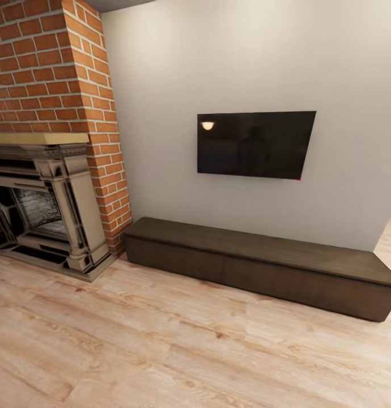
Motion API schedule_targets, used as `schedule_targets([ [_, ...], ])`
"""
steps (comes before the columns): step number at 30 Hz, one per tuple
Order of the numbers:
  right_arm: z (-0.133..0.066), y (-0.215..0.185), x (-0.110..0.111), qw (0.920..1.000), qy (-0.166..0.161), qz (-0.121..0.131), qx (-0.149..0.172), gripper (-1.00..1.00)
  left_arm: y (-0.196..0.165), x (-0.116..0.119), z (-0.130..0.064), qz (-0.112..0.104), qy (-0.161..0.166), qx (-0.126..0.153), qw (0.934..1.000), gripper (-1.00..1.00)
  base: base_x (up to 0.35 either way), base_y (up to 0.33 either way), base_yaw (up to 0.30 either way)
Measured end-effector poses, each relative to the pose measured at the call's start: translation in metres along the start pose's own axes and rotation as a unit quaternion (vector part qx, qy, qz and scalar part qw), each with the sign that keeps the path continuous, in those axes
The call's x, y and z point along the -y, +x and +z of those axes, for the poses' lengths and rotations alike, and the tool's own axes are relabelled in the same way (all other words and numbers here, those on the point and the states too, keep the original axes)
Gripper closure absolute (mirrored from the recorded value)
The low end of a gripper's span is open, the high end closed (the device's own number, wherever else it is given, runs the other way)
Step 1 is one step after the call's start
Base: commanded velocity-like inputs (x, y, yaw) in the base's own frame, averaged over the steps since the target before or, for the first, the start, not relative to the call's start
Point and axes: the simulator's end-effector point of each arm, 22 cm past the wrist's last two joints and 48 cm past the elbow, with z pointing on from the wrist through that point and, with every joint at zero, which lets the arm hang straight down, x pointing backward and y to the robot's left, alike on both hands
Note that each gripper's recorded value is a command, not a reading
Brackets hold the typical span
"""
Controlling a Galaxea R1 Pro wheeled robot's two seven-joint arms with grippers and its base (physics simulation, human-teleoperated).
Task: Turn on the radio receiver that's on the table in the living room.
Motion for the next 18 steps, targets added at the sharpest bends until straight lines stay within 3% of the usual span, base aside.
schedule_targets([
  [18,0.0000,-0.0002,0.0000,1.0000,0.000,0.000,0.001,-1.00,-0.0001,0.0000,0.0000,0.000,0.000,0.000,1.0000,-1.00,0.000,0.000,0.271],
])
